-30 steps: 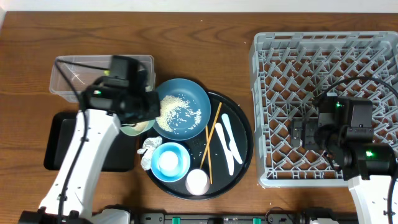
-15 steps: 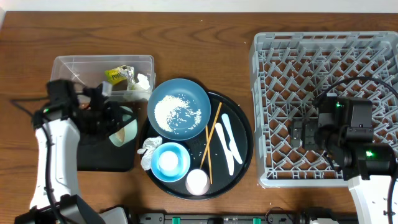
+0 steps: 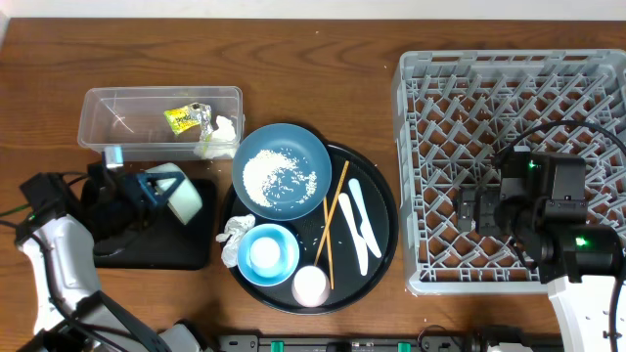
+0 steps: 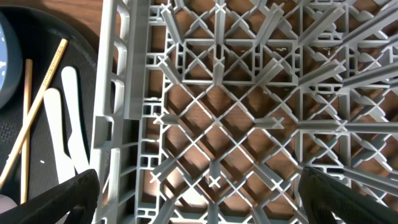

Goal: Sort waste into correct bins and load items into the dishwasher rack
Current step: 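Lift the bowl left and tip its rice onto the black tray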

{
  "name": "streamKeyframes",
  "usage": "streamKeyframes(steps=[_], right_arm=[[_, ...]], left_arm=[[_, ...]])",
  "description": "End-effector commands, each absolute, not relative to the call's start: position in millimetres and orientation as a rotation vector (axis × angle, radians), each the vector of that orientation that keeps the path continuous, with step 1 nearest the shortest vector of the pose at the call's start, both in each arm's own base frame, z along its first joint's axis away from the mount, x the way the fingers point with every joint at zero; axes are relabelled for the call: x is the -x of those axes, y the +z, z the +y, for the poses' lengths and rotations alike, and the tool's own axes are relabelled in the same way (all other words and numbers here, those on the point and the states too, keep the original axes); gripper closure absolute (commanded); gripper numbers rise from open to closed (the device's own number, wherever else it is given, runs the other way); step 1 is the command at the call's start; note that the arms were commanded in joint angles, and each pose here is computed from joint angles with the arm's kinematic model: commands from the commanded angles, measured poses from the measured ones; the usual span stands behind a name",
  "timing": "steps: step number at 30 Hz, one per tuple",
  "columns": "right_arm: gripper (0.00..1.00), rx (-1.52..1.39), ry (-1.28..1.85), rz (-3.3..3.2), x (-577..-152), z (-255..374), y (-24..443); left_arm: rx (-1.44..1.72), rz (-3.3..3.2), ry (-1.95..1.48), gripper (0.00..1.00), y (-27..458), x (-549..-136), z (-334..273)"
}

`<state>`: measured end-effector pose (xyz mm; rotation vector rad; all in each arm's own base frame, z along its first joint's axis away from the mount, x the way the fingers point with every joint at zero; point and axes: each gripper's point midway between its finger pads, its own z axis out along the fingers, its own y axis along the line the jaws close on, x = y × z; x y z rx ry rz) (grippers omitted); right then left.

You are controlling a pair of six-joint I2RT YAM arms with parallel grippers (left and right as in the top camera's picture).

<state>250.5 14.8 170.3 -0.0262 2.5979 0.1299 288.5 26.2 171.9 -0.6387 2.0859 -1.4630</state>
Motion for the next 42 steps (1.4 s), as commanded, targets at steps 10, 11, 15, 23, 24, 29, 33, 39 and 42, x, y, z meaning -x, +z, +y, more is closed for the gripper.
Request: streamKeyframes(steps=[10,11,15,23,24,29,33,39,42], right_arm=[[0.01,0.038,0.149,2.580,-252.7,20.1,177.6],[0.01,0.038,0.148,2.580,-252.7,20.0,177.5],[0.01,0.038,0.148,2.579,-252.8,20.0,177.7],[0.01,0.038,0.148,2.580,-252.8,20.0,177.5],[0.01,0.038,0.148,2.579,-252.8,20.0,177.7],[0.01,0.038,0.148,2.580,-252.7,20.0,177.6],[0.01,0.037,0.148,2.582,-252.3,20.0,177.3],[0.01,0.038,0.148,2.583,-252.0,20.0,177.1],[0.01,0.037,0.148,2.586,-251.5,20.0,176.8]], left_arm=[[0.705,1.844,-1.743,0.93,188.6,-294.6,35.5],[0.708,1.844,-1.745,0.94,187.6,-294.9,35.8],[0.714,1.845,-1.749,0.94,185.8,-295.4,36.3],[0.699,1.868,-1.714,0.94,181.9,-296.9,37.8],[0.710,1.912,-1.667,0.94,173.8,-297.3,39.4],[0.809,1.987,-1.625,0.94,159.4,-296.2,41.8],[0.687,1.843,-1.729,0.94,187.5,-298.8,39.6],[0.838,1.911,-1.697,0.94,171.5,-298.6,45.6],[0.733,1.861,-1.704,0.94,182.7,-299.2,45.2]])
